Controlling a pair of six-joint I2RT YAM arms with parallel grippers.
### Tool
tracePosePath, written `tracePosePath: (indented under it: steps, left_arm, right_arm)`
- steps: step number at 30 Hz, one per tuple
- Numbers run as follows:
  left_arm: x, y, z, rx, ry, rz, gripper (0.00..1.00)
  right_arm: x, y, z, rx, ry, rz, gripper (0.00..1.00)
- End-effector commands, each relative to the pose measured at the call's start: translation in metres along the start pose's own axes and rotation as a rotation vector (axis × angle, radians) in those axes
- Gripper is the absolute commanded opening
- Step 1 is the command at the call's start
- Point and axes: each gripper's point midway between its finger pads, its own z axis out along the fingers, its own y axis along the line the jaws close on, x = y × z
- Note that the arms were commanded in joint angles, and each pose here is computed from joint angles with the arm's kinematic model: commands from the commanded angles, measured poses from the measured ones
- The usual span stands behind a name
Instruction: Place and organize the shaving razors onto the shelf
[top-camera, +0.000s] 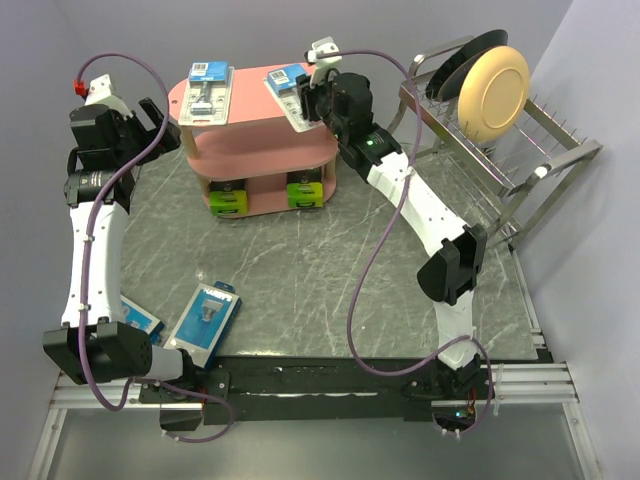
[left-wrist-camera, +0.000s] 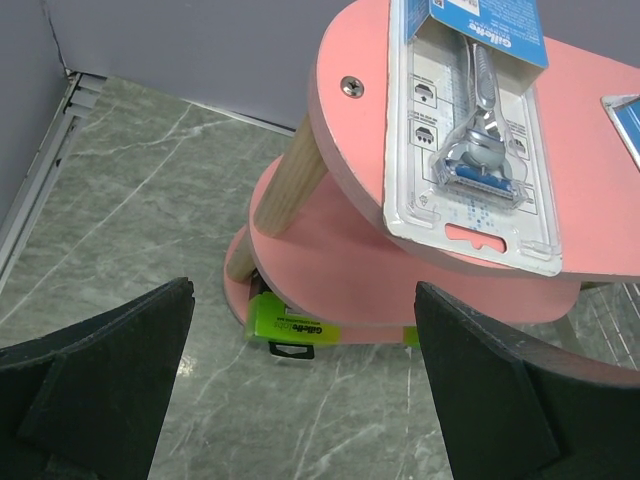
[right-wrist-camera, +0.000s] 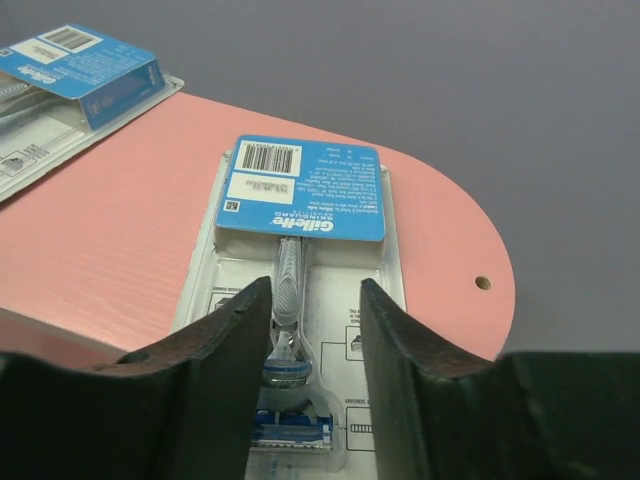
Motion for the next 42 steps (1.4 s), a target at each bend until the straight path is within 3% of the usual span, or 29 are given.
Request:
tracePosePath:
  steps: [1, 5, 9, 13, 18, 26, 35, 37, 40, 42]
  left_arm:
    - [-0.015, -0.008, -0.005, 0.037, -0.053, -0.016, 0.97]
    - [-0.015, -0.007, -0.007, 0.033, -0.054, -0.016, 0.97]
    - [-0.012, -0.001, -0.01, 0.022, -0.053, -0.019, 0.97]
    - [-0.01, 0.002, -0.013, 0.02, -0.05, -0.034, 0.97]
    - [-0.009, 0.006, -0.013, 0.019, -0.047, -0.053, 0.97]
    - [-0.013, 0.009, -0.021, 0.014, -0.061, -0.069, 0.97]
    - [-0.014, 0.017, -0.026, 0.005, -0.067, -0.1, 0.97]
    - [-0.016, 0.018, -0.028, 0.001, -0.073, -0.102, 0.97]
    - [-0.02, 0.018, -0.031, 0.001, -0.084, -0.099, 0.97]
    - [-0.019, 0.018, -0.031, 0.002, -0.084, -0.102, 0.97]
  right_arm:
    - [-0.019, -0.008, -0.012, 0.012, -0.02, -0.004, 0.39]
    - [-0.017, -0.005, -0.007, 0.003, -0.018, 0.011, 0.4]
    - [-0.013, -0.004, -0.005, 0.006, -0.011, 0.022, 0.51]
    - [-0.01, -0.007, -0.001, 0.032, -0.014, 0.031, 0.52]
    - [-0.003, -0.007, 0.018, 0.097, -0.033, 0.063, 0.44]
    - [0.012, -0.014, 0.029, 0.2, -0.026, 0.134, 0.4]
    - [-0.024, -0.009, 0.021, 0.313, -0.148, 0.202, 0.37]
    - [-0.051, -0.013, 0.013, 0.331, -0.221, 0.216, 0.43]
    - [-0.09, -0.024, -0.002, 0.305, -0.317, 0.188, 0.61]
    - [-0.097, -0.016, -0.002, 0.187, -0.326, 0.128, 0.67]
